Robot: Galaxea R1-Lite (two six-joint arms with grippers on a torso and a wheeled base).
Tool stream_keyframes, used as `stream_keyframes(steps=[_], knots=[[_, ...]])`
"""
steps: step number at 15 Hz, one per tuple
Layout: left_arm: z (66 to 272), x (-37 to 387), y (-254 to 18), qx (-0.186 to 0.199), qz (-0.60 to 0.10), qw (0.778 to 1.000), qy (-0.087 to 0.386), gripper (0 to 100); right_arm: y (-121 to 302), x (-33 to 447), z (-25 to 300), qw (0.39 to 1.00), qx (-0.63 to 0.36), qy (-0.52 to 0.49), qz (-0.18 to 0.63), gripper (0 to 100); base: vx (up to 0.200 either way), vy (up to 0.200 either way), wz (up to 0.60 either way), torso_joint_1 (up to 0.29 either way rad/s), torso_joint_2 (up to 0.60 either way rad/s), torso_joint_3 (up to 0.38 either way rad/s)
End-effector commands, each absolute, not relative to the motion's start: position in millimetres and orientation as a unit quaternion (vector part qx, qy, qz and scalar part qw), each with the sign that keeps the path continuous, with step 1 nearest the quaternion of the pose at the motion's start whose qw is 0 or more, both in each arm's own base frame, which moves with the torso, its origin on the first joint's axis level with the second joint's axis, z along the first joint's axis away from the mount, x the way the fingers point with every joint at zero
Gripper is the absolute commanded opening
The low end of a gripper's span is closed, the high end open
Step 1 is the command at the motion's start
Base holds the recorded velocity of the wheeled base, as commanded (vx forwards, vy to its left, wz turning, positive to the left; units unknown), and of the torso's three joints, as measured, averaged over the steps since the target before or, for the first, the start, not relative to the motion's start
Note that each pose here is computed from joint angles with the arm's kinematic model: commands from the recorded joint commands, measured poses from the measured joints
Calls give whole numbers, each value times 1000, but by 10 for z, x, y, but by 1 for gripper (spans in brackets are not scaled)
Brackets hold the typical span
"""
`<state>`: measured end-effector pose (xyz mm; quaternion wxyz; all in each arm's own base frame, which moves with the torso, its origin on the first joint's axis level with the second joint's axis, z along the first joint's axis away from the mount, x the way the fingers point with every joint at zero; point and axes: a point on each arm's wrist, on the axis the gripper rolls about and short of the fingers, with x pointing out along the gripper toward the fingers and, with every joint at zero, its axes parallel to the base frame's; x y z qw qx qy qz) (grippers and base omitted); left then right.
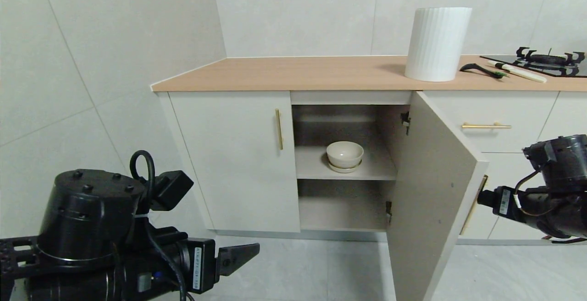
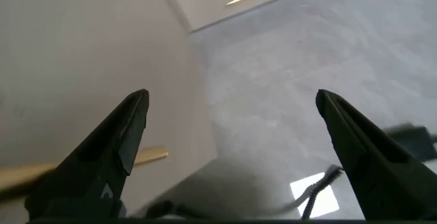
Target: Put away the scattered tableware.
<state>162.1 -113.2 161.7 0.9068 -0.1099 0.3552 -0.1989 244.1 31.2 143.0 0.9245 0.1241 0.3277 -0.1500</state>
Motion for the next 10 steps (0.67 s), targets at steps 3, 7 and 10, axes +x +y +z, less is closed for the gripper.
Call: stream_keyframes(steps=[3,7,10], knots=[[1625,1633,-1140,-112,-199,907,354,100,690,2519,1333,928,98,349,-84,100,0,0,0,0,0,0],[1629,1633,-1144,-112,-202,906,354,100,1069,2856,1231,931,83,355,-34,100,0,0,0,0,0,0],[1637,1638,-1144,-113,-201,907,353,100,1276,3156,1195,933,76,352,0,100,0,0,0,0,0,0]])
